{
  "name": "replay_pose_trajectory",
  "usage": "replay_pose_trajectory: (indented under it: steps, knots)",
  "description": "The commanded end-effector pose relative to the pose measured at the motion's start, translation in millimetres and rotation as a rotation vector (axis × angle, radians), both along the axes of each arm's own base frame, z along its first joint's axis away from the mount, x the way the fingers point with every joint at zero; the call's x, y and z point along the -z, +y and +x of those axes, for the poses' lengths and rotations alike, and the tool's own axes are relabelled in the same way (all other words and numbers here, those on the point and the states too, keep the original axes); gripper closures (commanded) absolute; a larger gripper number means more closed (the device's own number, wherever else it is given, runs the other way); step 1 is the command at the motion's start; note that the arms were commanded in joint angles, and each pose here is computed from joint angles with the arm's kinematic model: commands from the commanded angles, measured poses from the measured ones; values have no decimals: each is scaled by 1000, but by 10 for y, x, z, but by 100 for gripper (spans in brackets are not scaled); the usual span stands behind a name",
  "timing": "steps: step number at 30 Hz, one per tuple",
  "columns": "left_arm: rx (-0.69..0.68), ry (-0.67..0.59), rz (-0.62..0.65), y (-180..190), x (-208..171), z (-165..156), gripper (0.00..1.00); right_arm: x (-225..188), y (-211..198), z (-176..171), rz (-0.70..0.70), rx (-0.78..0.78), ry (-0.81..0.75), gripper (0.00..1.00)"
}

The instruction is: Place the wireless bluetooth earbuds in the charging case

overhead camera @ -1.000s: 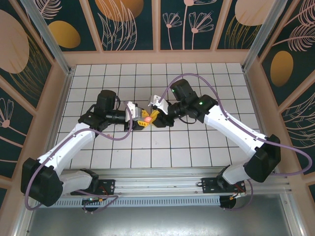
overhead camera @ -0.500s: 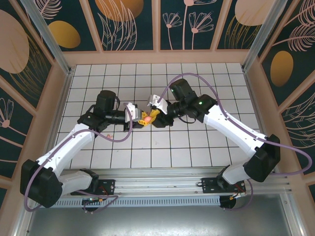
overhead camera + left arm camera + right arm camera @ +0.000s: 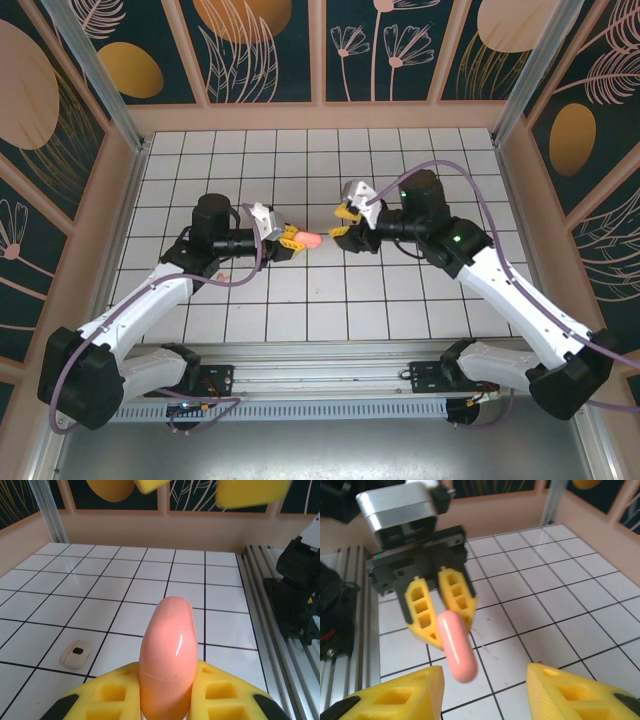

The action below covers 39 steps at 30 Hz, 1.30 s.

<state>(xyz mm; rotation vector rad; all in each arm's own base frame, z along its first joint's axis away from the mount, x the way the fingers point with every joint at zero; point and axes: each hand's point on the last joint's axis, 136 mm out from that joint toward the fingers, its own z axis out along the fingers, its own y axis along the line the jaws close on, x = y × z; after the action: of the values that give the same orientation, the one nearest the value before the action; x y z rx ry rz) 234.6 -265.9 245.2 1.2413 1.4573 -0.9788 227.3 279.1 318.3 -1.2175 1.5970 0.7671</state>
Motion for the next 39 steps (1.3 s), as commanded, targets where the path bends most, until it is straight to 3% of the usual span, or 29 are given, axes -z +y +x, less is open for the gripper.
replay_pose_trajectory:
  steps: [1,14,28,39]
  knots:
    - [37,10,-58,-49,-112,-70,87,-230,-93,69,130,9,15,53]
    - [62,6,-77,-58,-131,-119,87,-223,-131,54,148,-86,-10,45]
    - [85,-35,-103,-68,-223,-164,87,112,12,-92,-3,-265,-166,50]
    - [106,-44,-119,-124,-289,-176,87,217,260,-226,21,-386,-87,50]
